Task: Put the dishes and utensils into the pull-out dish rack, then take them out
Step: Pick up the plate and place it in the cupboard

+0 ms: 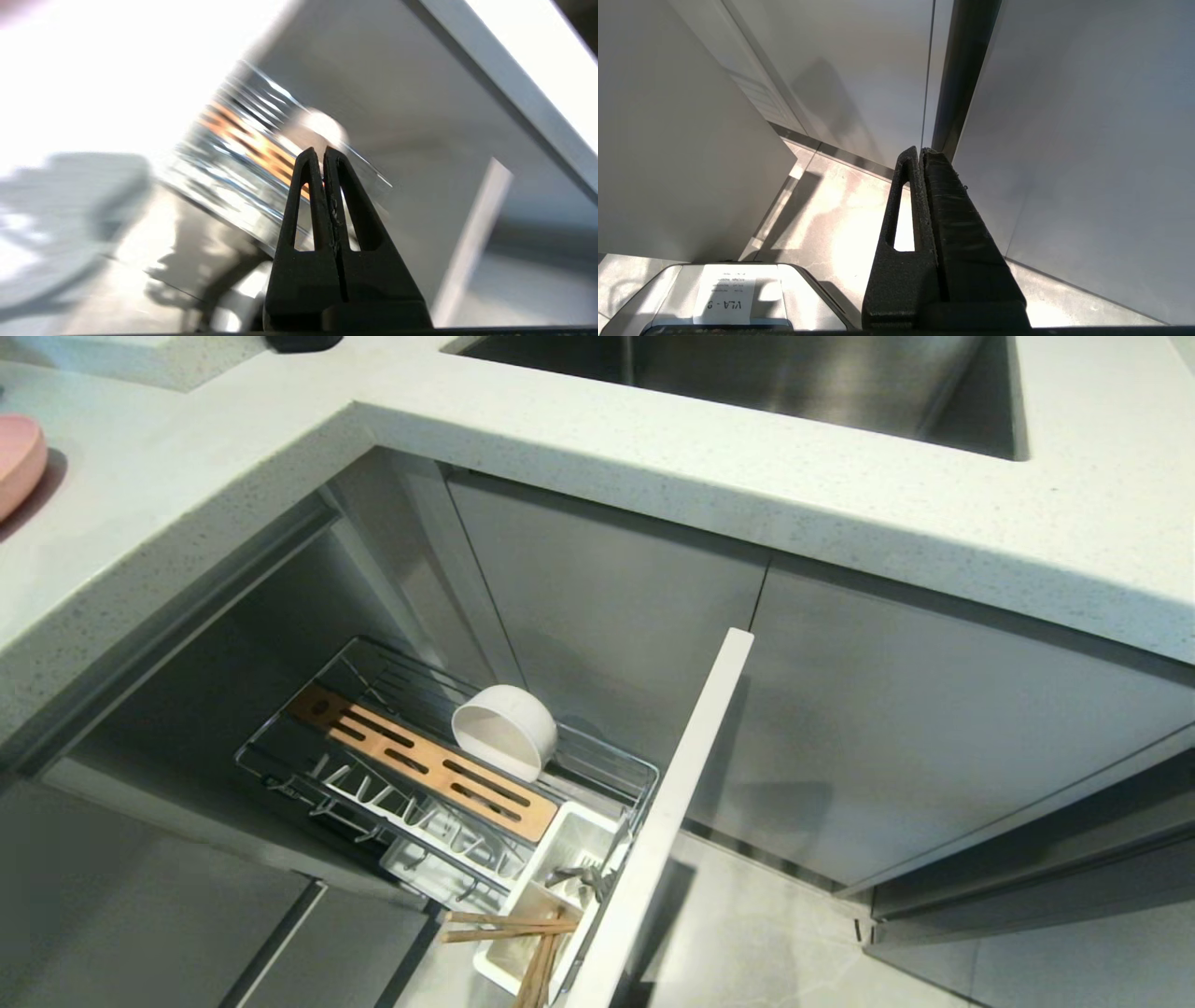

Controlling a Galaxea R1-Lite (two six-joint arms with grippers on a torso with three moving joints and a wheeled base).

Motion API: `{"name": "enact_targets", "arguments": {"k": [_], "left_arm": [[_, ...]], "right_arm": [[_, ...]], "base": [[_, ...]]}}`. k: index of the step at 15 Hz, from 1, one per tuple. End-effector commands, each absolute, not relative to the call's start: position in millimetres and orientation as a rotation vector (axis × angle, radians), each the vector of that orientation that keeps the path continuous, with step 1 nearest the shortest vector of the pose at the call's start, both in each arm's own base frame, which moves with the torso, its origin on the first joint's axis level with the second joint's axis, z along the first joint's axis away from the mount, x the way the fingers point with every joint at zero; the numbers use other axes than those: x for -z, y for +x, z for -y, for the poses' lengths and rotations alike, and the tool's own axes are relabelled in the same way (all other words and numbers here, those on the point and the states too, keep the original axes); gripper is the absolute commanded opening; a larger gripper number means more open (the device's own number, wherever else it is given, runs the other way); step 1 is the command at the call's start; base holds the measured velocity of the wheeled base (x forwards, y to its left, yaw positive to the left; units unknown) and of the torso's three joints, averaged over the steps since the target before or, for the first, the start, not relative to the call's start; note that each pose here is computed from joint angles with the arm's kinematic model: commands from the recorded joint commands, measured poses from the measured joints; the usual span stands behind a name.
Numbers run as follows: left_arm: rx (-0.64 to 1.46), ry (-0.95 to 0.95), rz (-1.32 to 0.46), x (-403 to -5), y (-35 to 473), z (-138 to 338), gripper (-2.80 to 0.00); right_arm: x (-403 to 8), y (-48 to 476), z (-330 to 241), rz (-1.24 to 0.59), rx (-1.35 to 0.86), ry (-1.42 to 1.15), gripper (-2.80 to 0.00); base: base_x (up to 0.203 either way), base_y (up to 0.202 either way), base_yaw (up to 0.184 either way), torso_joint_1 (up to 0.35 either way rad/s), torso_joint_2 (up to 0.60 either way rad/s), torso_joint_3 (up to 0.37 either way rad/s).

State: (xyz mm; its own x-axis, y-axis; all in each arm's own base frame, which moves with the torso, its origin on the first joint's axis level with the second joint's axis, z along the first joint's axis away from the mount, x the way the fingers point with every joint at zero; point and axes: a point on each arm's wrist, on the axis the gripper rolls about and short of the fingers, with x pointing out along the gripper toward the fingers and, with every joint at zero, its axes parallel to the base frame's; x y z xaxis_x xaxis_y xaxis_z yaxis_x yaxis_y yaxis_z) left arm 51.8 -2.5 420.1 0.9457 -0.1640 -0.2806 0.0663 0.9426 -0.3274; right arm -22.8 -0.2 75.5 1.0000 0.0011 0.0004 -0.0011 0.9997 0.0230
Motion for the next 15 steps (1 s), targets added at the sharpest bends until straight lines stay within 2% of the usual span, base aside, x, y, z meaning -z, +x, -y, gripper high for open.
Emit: {"name": "enact_targets", "arguments": {"k": [1,5,9,10,15], "left_arm": [[-0.023,-0.310,-0.273,-421.5,52.4,-2.0,-2.80],[-0.364,-0.305,-0.160,-423.9,104.3,-15.3,-2.80],[-0.452,-0.302,-0.138,-423.0,138.3,-21.3,-2.80],[-0.453,-0.303,-0.130,-422.2,144.7,-22.1,0.00],[-0.490,-0.369,-0.076,-422.5,175.2,-30.4,0.00]], "right_arm": [[-75.1,-22.7,0.2,-0.002,-0.003,0.023,-2.80],[-75.1,-22.7,0.2,-0.001,-0.002,0.023,-2.80],[-75.1,-22.7,0.2,-0.001,-0.003,0.023,-2.80],[-75.1,-22.7,0.2,-0.001,-0.002,0.023,-2.80],[-75.1,-22.7,0.2,-0.002,-0.002,0.023,-2.80]], "base": [[0.000,0.000,0.000,0.000,0.00,0.000],[0.000,0.000,0.000,0.000,0.00,0.000],[0.000,0.000,0.000,0.000,0.00,0.000],[0.000,0.000,0.000,0.000,0.00,0.000],[0.000,0.000,0.000,0.000,0.00,0.000]]}}
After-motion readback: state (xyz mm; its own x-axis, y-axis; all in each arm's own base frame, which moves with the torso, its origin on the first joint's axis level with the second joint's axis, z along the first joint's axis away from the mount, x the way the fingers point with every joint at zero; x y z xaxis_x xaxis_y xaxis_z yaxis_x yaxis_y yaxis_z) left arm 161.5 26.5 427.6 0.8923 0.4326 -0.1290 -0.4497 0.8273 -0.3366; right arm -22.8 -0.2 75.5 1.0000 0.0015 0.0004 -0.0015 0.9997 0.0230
